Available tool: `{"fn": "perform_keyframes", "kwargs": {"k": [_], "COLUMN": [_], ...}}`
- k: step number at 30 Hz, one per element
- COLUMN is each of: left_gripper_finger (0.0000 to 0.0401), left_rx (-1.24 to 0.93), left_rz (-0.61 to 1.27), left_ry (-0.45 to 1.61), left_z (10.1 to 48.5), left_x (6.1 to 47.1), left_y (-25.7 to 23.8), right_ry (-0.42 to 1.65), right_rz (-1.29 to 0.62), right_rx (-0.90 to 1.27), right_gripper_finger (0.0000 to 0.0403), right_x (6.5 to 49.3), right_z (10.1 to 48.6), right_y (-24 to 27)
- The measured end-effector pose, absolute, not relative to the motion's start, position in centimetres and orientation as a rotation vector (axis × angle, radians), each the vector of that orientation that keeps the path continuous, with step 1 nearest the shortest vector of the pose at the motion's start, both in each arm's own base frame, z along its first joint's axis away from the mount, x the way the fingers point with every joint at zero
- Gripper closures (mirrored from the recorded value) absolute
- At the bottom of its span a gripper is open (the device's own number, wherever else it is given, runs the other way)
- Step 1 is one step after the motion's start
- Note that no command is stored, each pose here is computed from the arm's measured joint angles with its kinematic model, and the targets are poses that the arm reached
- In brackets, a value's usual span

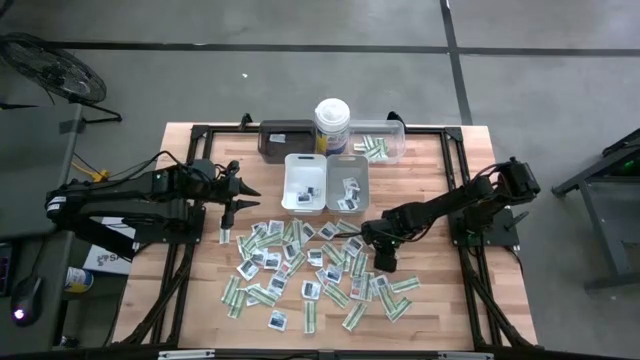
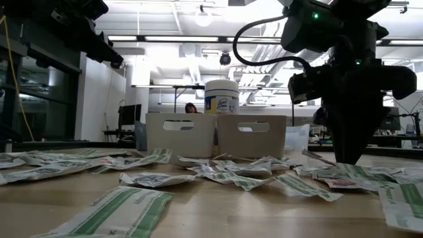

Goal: Pick & Place First Aid Supplies
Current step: Put the ointment into the black transparent bin

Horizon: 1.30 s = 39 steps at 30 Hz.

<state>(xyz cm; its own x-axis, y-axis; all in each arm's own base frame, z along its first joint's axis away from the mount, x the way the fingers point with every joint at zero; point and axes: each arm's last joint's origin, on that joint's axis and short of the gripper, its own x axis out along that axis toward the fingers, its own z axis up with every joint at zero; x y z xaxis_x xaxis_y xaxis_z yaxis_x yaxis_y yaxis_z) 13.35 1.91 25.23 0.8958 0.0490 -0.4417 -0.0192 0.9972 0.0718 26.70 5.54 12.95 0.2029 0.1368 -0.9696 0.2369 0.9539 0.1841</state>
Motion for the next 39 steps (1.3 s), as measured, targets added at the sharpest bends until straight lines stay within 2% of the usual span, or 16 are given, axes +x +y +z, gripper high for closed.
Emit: {"fn": "perform_keyframes", "kwargs": {"k": [4,8,20,25,33,39], "left_gripper_finger": [0.0295,0.0295,0.0295,0.0295,0.0295,0.0295], "left_rx": [0.070,0.072,0.070,0.069,0.069,0.068], "left_rz": [0.035,0.035,0.033,0.033,0.033,0.033], "left_ry": [0.459,0.459,0.488,0.489,0.489,0.489], "left_z": [25.2,25.2,25.0,25.0,25.0,25.0], "left_x": [13.3,13.3,13.2,13.2,13.2,13.2], "left_y": [1.9,1.9,1.9,1.9,1.9,1.9], "right_ry": [1.362,1.299,1.263,1.288,1.304,1.317], "right_rz": [-0.066,-0.069,-0.265,-0.285,-0.271,-0.281], "right_rx": [0.344,0.322,0.109,0.126,0.146,0.179], "right_gripper_finger": [0.0222,0.0201,0.0198,0.0215,0.0273,0.0302], "right_x": [26.8,27.4,27.1,26.9,26.8,26.8], "right_z": [13.0,12.9,11.2,11.1,11.1,11.1], "right_y": [5.7,6.4,8.2,8.2,8.1,8.1]}}
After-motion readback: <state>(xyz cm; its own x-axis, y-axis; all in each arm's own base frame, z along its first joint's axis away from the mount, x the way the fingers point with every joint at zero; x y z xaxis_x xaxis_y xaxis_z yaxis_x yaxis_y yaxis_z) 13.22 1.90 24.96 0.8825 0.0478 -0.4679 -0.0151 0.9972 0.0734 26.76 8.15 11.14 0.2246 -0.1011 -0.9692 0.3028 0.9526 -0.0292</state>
